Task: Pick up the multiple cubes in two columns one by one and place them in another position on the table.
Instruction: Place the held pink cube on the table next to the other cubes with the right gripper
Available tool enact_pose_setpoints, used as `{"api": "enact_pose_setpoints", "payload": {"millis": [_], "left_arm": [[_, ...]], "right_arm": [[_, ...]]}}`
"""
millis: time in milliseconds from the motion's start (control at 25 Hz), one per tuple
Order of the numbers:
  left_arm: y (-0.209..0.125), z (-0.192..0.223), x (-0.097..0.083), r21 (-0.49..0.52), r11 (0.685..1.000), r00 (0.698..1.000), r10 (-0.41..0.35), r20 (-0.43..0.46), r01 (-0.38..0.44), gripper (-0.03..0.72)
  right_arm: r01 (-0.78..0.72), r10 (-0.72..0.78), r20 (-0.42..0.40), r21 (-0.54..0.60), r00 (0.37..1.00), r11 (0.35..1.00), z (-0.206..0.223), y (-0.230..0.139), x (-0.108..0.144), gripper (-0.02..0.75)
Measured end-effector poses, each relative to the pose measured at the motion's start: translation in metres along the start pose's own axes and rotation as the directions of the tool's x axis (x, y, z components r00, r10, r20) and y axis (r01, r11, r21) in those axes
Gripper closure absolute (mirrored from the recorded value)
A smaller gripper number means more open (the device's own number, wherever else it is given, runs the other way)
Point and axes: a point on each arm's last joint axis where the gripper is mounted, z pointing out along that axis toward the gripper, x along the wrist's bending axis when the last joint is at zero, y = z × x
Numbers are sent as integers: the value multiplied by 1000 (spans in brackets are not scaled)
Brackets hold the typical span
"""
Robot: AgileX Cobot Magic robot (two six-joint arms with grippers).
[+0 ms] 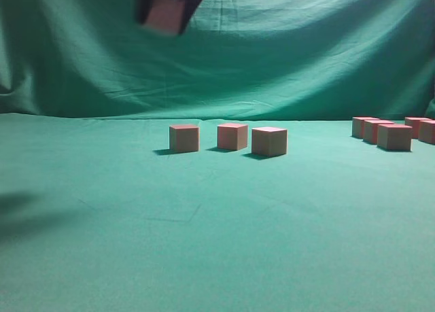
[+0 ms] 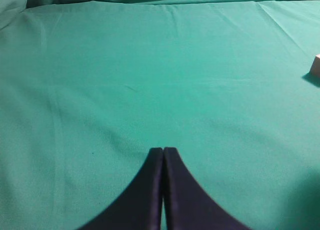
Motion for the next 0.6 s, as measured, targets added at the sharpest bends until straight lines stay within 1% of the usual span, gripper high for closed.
{"api": "enact_pose_setpoints", "payload": {"millis": [80,120,280,440,600], "left_arm": [[0,0,0,0,1000,1000,0,0,0,688],[0,0,0,0,1000,1000,0,0,0,688],[0,0,0,0,1000,1000,0,0,0,688],[0,0,0,0,1000,1000,0,0,0,688],[0,0,0,0,1000,1000,0,0,0,688]], "right_arm": [[-37,37,1,23,999,999,21,6,6,477],[-57,56,15,42,998,997,34,7,5,477],[-134,125,113,70,986,988,70,15,-4,477],[-220,206,176,59,963,974,91,21,-10,477],[-297,282,211,43,936,954,102,22,-13,477]]}}
